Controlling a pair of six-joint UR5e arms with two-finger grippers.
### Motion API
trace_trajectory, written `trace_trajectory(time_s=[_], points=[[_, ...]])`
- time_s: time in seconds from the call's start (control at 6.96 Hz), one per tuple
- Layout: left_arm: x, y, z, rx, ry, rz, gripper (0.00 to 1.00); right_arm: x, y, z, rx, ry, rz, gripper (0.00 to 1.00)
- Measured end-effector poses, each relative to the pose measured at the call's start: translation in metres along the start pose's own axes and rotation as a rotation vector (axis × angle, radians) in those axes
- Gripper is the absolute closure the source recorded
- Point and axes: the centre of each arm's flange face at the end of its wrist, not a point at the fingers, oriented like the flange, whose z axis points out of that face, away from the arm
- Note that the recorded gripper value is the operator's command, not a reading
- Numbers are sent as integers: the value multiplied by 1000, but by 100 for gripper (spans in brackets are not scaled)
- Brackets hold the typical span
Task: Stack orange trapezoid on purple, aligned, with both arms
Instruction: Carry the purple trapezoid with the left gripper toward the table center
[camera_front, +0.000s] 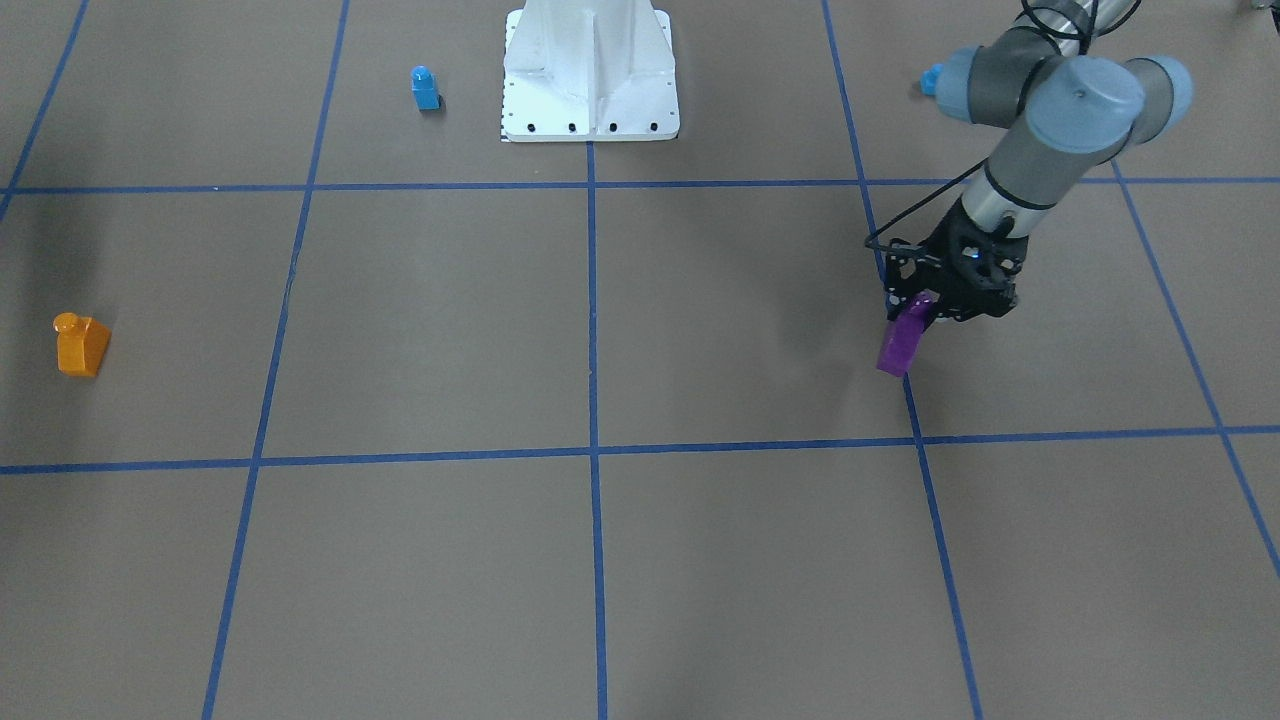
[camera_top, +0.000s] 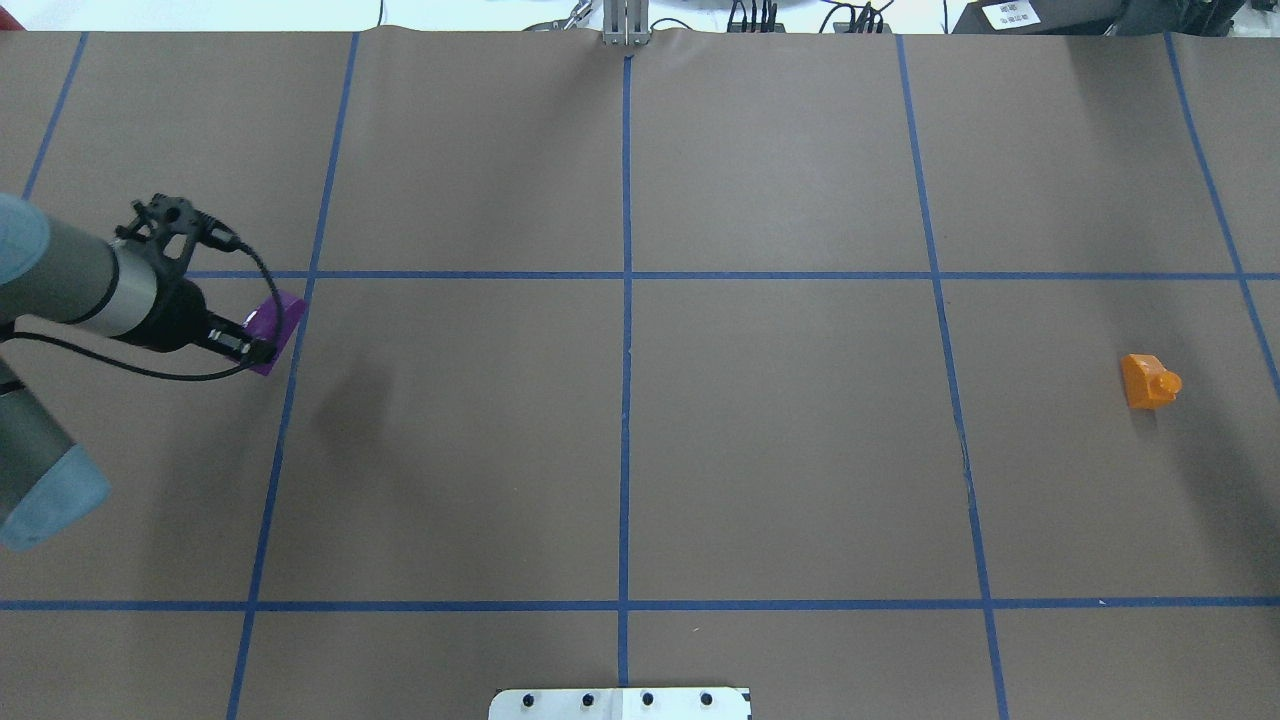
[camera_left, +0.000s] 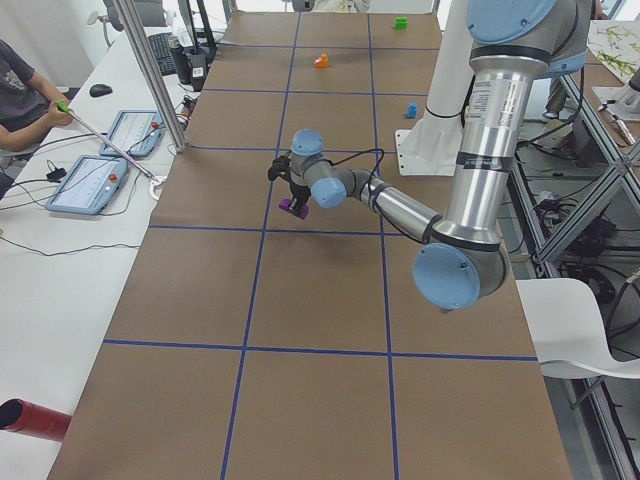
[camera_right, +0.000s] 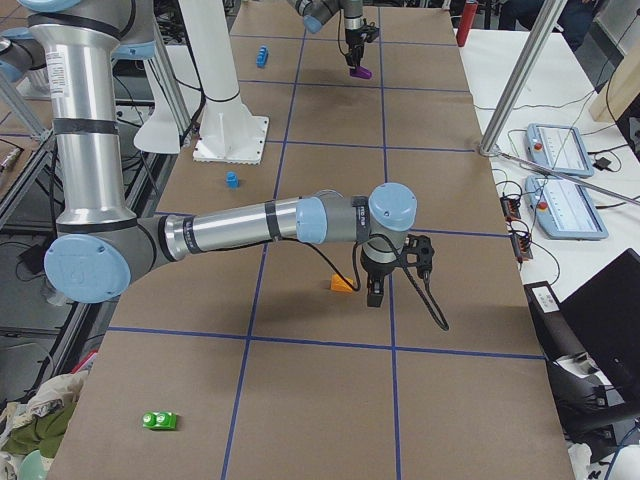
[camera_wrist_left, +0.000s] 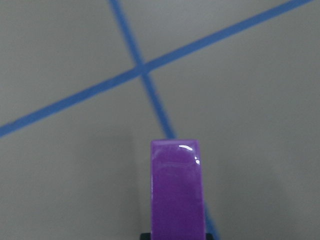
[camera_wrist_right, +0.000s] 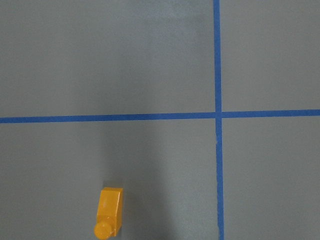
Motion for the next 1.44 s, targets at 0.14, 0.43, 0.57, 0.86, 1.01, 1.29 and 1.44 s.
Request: trace_trajectory(time_s=[0.14,0.43,0.57,0.86,1.01,1.29,1.44], points=[[55,-35,0,-10,13,42,100,-2,0,-1,0,-13,-2,0],[146,-92,13,-9,38,156,100,-6,-4,-3,4,-21,-8,0],[185,-119,27,-18,49,193,100,-8,-6,-5,7,-22,-12,0],[234,-159,55,-22,16,219,100,-13,-11,-8,14,-23,-19,0],[242,-168,68,-30,-6,219,100,-14,-13,-9,15,-23,-20,0],[251,-168,93,-44,-34,225,100,-15,-15,-9,16,-24,-21,0],[258,-164,103,-44,-49,234,64,-15,-15,-10,17,-24,-20,0]])
